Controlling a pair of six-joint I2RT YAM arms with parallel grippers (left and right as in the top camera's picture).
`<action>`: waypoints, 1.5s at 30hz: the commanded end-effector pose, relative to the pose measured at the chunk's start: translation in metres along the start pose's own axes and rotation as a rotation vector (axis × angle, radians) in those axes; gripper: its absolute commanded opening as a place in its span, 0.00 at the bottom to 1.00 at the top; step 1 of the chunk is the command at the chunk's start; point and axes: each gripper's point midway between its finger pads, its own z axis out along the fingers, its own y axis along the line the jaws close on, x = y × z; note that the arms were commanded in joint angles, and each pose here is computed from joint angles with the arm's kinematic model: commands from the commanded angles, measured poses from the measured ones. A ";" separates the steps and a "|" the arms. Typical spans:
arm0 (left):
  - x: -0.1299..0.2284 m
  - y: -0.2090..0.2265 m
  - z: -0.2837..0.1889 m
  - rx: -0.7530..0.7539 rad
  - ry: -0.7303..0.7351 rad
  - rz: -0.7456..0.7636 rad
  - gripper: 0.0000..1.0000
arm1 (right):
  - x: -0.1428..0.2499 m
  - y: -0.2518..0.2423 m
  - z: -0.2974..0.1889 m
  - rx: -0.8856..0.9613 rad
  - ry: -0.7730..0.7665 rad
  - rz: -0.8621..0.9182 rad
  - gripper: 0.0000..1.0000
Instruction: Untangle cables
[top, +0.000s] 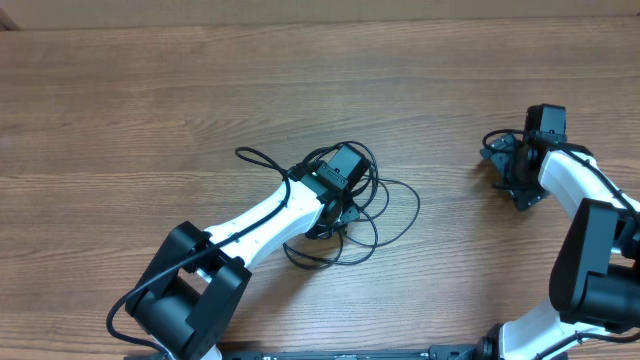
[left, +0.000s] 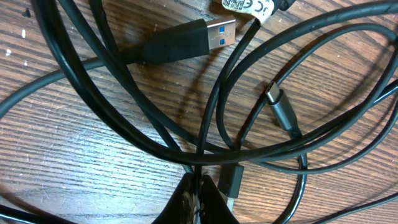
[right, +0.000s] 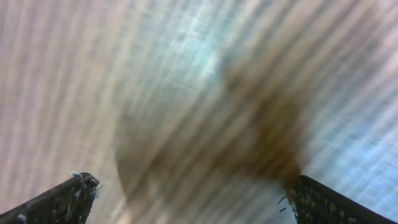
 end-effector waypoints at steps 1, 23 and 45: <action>0.004 0.006 0.005 -0.030 0.002 0.028 0.04 | 0.011 0.003 0.008 -0.042 0.048 0.005 1.00; 0.003 0.005 0.005 -0.026 0.001 0.027 0.09 | 0.163 -0.021 -0.028 -0.087 0.656 -0.369 0.27; 0.000 0.008 0.005 -0.040 -0.022 0.028 0.27 | 0.234 0.002 -0.030 -0.120 0.719 -0.493 0.37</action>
